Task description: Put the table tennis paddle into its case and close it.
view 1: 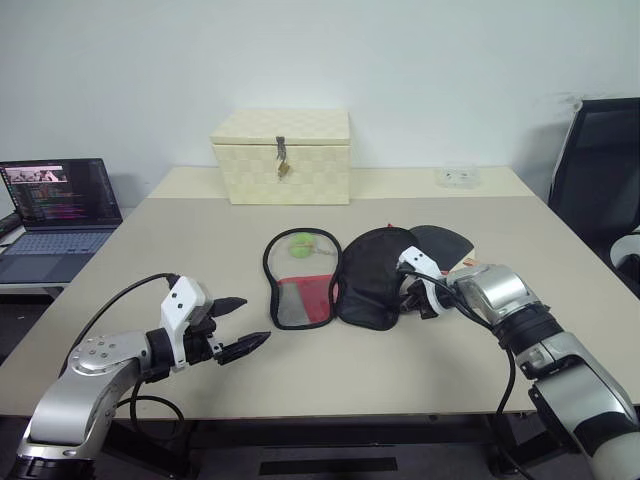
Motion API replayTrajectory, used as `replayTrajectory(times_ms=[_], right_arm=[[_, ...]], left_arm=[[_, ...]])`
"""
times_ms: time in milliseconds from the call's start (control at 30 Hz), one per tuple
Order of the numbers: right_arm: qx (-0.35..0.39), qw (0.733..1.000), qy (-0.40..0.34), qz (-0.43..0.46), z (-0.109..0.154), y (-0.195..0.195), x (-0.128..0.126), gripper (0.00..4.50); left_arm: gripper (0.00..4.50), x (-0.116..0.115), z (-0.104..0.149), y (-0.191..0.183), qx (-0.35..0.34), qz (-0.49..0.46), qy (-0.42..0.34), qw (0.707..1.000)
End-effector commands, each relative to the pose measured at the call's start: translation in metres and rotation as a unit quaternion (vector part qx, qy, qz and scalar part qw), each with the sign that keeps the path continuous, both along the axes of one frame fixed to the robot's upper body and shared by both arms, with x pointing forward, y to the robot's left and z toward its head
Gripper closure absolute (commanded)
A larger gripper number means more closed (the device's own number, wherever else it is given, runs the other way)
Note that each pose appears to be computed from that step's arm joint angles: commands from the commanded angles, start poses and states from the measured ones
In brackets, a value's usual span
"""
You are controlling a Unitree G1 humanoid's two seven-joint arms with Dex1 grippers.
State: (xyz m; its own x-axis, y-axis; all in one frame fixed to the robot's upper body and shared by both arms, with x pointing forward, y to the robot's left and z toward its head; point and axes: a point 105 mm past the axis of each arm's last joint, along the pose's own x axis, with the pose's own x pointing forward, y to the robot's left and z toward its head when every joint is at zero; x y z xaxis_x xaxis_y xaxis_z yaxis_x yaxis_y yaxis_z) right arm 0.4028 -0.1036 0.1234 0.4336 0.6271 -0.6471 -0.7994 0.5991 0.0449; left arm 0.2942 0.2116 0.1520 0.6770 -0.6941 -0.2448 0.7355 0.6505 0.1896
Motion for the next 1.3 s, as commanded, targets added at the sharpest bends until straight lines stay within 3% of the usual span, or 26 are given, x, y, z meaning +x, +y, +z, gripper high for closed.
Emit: replayTrajectory(times_ms=[33,200,267,667,833,967,1100,1300], right_arm=[[-0.008,0.999,-0.032,0.017,0.014,0.003,0.01,4.47],[-0.014,0.999,-0.043,0.006,0.017,-0.003,0.018,4.47],[-0.019,0.999,-0.046,-0.001,0.019,-0.01,0.02,4.07],[-0.014,0.997,-0.076,-0.029,0.044,-0.062,0.017,0.07],[-0.034,0.983,-0.139,-0.117,0.065,-0.122,0.026,0.03],[-0.044,0.963,-0.165,-0.207,0.065,-0.154,0.036,0.03],[-0.053,0.947,-0.175,-0.262,0.053,-0.166,0.043,0.03],[-0.048,0.939,-0.176,-0.29,0.033,-0.154,0.05,0.03]], left_arm=[[0.0,-0.001,0.012,-0.004,0.007,-0.009,-0.031,0.999],[0.0,-0.001,0.011,-0.003,0.008,-0.007,-0.03,0.999],[0.0,-0.001,0.011,-0.004,0.008,-0.008,-0.031,0.999],[0.0,0.005,0.014,-0.01,0.005,-0.018,-0.039,0.999],[0.0,0.005,0.021,-0.025,-0.021,-0.044,-0.041,0.998],[0.0,0.006,0.031,-0.039,-0.042,-0.078,-0.039,0.995],[0.0,0.012,0.041,-0.047,-0.037,-0.099,-0.047,0.993],[0.0,0.016,0.046,-0.05,-0.029,-0.107,-0.051,0.992]])
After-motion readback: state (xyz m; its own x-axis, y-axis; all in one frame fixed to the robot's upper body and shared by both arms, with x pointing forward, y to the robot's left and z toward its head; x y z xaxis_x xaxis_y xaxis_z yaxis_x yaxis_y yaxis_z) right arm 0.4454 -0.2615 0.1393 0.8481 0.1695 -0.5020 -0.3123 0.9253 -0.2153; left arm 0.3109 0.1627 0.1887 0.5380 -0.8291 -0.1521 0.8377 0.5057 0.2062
